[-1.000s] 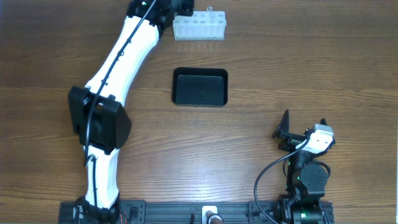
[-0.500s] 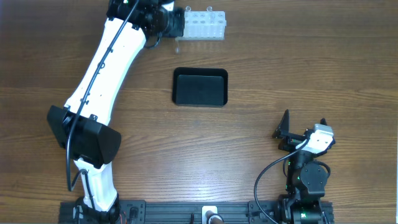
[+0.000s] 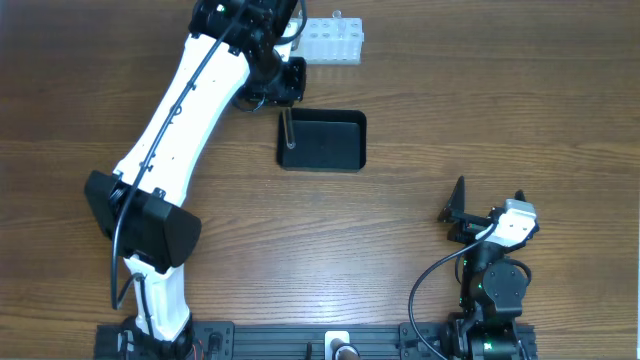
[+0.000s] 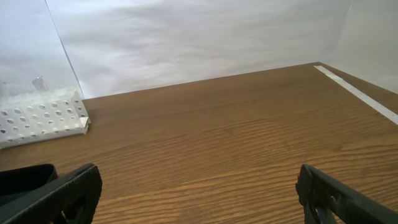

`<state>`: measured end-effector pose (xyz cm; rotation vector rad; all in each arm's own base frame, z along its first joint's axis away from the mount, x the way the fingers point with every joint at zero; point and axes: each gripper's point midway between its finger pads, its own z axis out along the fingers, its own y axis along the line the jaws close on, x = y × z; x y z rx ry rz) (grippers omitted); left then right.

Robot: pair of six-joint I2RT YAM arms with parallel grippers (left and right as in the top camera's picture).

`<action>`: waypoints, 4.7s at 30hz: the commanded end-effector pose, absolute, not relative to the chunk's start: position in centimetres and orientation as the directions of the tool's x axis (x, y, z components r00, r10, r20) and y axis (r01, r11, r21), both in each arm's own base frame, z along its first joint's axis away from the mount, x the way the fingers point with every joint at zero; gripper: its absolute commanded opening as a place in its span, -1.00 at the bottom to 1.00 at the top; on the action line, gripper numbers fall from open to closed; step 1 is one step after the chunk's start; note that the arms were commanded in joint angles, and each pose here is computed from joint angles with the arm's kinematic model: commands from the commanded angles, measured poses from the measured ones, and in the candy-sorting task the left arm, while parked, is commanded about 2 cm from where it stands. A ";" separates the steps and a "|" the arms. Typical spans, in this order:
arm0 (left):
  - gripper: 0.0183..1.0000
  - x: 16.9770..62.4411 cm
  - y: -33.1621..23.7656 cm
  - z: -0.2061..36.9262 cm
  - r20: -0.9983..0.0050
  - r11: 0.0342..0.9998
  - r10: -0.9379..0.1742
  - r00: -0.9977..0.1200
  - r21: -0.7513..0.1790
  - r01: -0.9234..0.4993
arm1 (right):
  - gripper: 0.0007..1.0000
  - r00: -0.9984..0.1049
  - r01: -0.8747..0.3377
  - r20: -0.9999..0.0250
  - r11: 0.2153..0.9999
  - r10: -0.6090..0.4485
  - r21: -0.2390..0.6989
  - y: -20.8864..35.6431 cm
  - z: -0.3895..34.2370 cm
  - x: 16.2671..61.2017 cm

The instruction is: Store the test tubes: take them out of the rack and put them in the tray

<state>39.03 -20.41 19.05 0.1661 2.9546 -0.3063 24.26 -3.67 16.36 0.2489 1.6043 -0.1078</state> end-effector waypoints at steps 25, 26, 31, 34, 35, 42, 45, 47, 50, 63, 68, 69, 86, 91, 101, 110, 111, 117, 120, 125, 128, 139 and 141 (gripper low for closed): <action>-0.85 41.7 -21.1 5.8 0.023 0.991 0.081 -0.996 -0.110 0.078 | 0.99 -0.030 0.228 -0.996 0.970 0.089 0.079 -3.8 16.3 24.2; -0.85 41.7 -21.1 5.6 0.028 0.991 0.081 -0.996 -0.108 0.077 | 0.99 -0.030 0.228 -0.996 0.970 0.089 0.080 -3.7 16.3 24.2; -0.85 41.8 -21.1 4.2 0.048 0.992 0.079 -0.996 -0.101 0.074 | 0.98 -0.030 0.228 -0.996 0.970 0.089 0.080 -3.7 16.3 24.2; -0.85 42.2 -21.2 3.7 0.040 0.992 0.078 -0.996 -0.104 0.074 | 0.98 -0.030 0.228 -0.996 0.970 0.089 0.079 -3.7 16.3 24.2; -0.82 42.3 -21.2 3.7 0.033 0.992 0.078 -0.996 -0.106 0.074 | 0.99 -0.030 0.228 -0.996 0.970 0.089 0.080 -3.7 16.3 24.2; -0.59 43.5 -21.1 3.4 0.001 0.991 0.066 -0.998 -0.118 0.065 | 0.98 -0.030 0.228 -0.996 0.970 0.089 0.079 -3.7 16.3 24.2; -0.46 43.6 -20.7 3.4 0.000 0.991 0.058 -0.998 -0.118 0.057 | 0.99 -0.030 0.228 -0.996 0.970 0.089 0.080 -3.7 16.3 24.2; -0.44 43.7 -20.6 3.4 0.000 0.992 0.054 -0.999 -0.118 0.053 | 0.98 -0.030 0.228 -0.996 0.970 0.089 0.079 -3.8 16.3 24.2; -0.45 43.7 -20.6 3.5 0.001 0.991 0.053 -0.999 -0.121 0.052 | 0.99 -0.030 0.228 -0.996 0.970 0.089 0.080 -3.7 16.3 24.2; 0.19 51.1 -21.4 16.8 -0.422 0.991 0.024 -0.906 -0.107 0.076 | 0.98 -0.030 0.228 -0.996 0.970 0.089 0.080 -3.7 16.3 24.2; 0.46 55.8 -20.4 19.8 -0.613 0.997 -0.029 -0.789 -0.080 0.025 | 0.98 -0.030 0.228 -0.996 0.970 0.089 0.080 -3.7 16.3 24.2; 0.50 56.5 -20.2 20.1 -0.634 0.996 -0.039 -0.772 -0.082 0.017 | 0.98 -0.030 0.228 -0.996 0.970 0.089 0.079 -3.7 16.3 24.2; 0.58 62.0 -21.3 15.9 -0.724 0.994 0.057 -0.687 -0.024 0.108 | 0.98 -0.030 0.228 -0.996 0.970 0.089 0.079 -3.7 16.3 24.2; 0.58 62.2 -21.8 13.8 -0.704 0.992 0.064 -0.707 -0.033 0.123 | 0.98 -0.030 0.228 -0.996 0.970 0.089 0.079 -3.8 16.3 24.2; 0.56 62.4 -22.0 12.3 -0.692 0.991 0.069 -0.719 -0.035 0.128 | 0.98 -0.030 0.228 -0.996 0.970 0.089 0.079 -3.8 16.3 24.2; 0.54 62.3 -22.1 10.7 -0.673 0.991 0.075 -0.736 -0.034 0.132 | 0.98 -0.030 0.228 -0.996 0.970 0.089 0.080 -3.7 16.3 24.2; 0.54 62.3 -22.1 10.7 -0.672 0.991 0.075 -0.736 -0.034 0.132 | 0.98 -0.030 0.228 -0.996 0.970 0.089 0.079 -3.8 16.3 24.2; 0.42 62.3 -22.1 10.5 -0.671 0.991 0.076 -0.737 -0.033 0.132 | 0.98 -0.030 0.228 -0.996 0.970 0.089 0.079 -3.8 16.3 24.2; 0.25 62.3 -22.1 10.5 -0.671 0.991 0.076 -0.737 -0.033 0.132 | 0.99 -0.030 0.228 -0.996 0.970 0.089 0.080 -3.7 16.3 24.2; -0.10 62.3 -22.1 10.5 -0.671 0.991 0.075 -0.738 -0.034 0.132 | 0.98 -0.030 0.228 -0.996 0.970 0.089 0.079 -3.8 16.3 24.2; -0.26 62.3 -22.1 10.5 -0.671 0.991 0.075 -0.738 -0.034 0.132 | 0.98 -0.030 0.228 -0.996 0.970 0.089 0.080 -3.7 16.3 24.2; -0.63 62.3 -22.1 10.6 -0.671 0.991 0.074 -0.737 -0.035 0.131 | 0.99 -0.030 0.228 -0.996 0.970 0.089 0.079 -3.8 16.3 24.2; -0.70 62.3 -22.1 10.6 -0.671 0.991 0.074 -0.737 -0.035 0.131 | 0.98 -0.030 0.228 -0.996 0.970 0.089 0.080 -3.7 16.3 24.2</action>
